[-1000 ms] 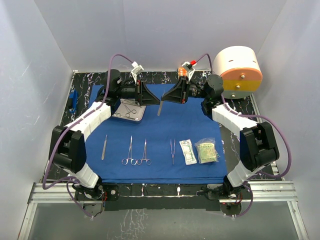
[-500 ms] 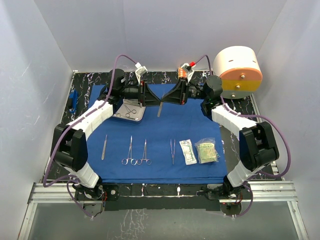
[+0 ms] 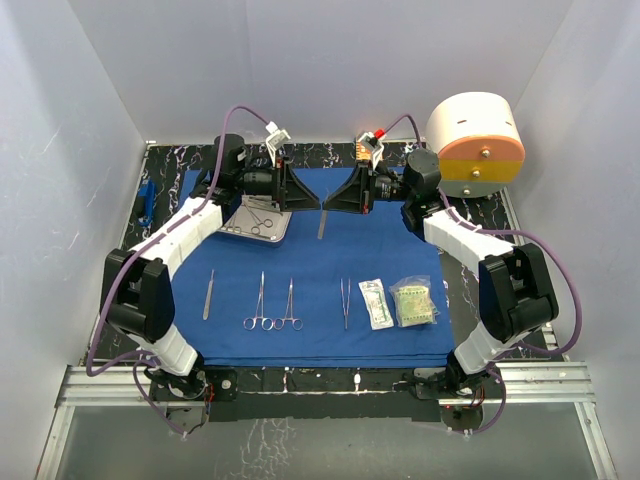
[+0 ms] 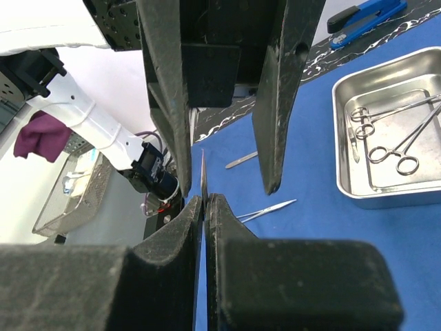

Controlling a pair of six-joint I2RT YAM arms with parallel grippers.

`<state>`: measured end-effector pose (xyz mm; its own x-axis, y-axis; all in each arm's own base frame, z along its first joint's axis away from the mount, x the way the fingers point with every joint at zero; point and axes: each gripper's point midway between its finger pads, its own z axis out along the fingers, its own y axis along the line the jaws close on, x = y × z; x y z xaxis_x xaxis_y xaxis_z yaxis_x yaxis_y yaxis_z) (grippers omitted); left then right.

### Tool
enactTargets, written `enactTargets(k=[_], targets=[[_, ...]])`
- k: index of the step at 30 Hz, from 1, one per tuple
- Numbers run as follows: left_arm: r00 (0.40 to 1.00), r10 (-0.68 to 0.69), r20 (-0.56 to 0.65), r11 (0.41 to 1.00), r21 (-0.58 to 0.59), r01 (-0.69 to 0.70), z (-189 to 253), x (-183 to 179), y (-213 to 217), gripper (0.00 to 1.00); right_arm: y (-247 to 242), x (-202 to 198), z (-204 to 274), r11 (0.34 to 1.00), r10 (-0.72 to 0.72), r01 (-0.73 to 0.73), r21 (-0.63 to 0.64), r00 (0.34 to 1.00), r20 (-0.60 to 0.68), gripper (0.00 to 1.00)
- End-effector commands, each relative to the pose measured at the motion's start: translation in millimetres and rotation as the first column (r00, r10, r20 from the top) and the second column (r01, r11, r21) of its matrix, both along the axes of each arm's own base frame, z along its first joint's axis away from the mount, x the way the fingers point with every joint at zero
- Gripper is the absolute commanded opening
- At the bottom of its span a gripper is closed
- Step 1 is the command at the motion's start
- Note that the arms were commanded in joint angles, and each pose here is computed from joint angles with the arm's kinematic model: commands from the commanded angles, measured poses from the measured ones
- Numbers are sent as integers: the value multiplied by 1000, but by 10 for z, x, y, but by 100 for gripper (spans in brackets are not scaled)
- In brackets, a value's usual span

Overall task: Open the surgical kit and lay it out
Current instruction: Place the medical item in the surgical kit.

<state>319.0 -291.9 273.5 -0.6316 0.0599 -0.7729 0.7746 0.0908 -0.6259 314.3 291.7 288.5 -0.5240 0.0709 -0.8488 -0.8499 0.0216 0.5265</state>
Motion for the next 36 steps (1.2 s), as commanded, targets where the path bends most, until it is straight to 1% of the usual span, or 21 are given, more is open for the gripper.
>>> enactTargets(k=[1, 6, 7, 12, 23, 24, 25, 28, 31, 34, 36], targets=[[996, -69, 51, 997, -39, 71, 182, -226, -36, 48, 43, 12, 269, 999, -5, 2, 49, 997, 78, 0], [995, -97, 36, 994, -50, 98, 168, -281, -88, 41, 52, 39, 294, 998, -23, 18, 66, 997, 74, 0], [995, -99, 32, 994, -49, 101, 152, -287, -95, 36, 52, 38, 301, 997, -26, 20, 69, 997, 74, 0], [994, -110, 19, 992, -57, 111, 131, -320, -108, 23, 50, 51, 299, 996, -40, 34, 79, 997, 73, 0], [995, -97, 15, 993, -58, 98, 145, -290, -135, 1, 47, 88, 206, 995, -66, 62, 73, 996, 58, 0], [996, -89, 12, 994, -55, 90, 136, -280, -137, 0, 46, 106, 185, 995, -75, 71, 66, 996, 57, 1], [997, -76, 10, 996, -49, 76, 121, -262, -141, 0, 45, 126, 155, 995, -84, 81, 55, 995, 52, 5], [999, -2, -33, 1000, 5, 2, 7, -189, -144, 0, 9, 221, 49, 992, -130, 129, 8, 990, 47, 21], [992, 117, -54, 987, 120, -110, -195, -94, -149, 0, -113, 333, -57, 981, -185, 189, -50, 980, 78, 36], [963, 248, -104, 938, 275, -211, -498, -96, -121, 0, -378, 477, -150, 956, -261, 273, -106, 958, 116, 52], [939, 315, -141, 894, 376, -244, -720, -181, -98, 0, -614, 579, -220, 926, -325, 345, -151, 935, 141, 57]])
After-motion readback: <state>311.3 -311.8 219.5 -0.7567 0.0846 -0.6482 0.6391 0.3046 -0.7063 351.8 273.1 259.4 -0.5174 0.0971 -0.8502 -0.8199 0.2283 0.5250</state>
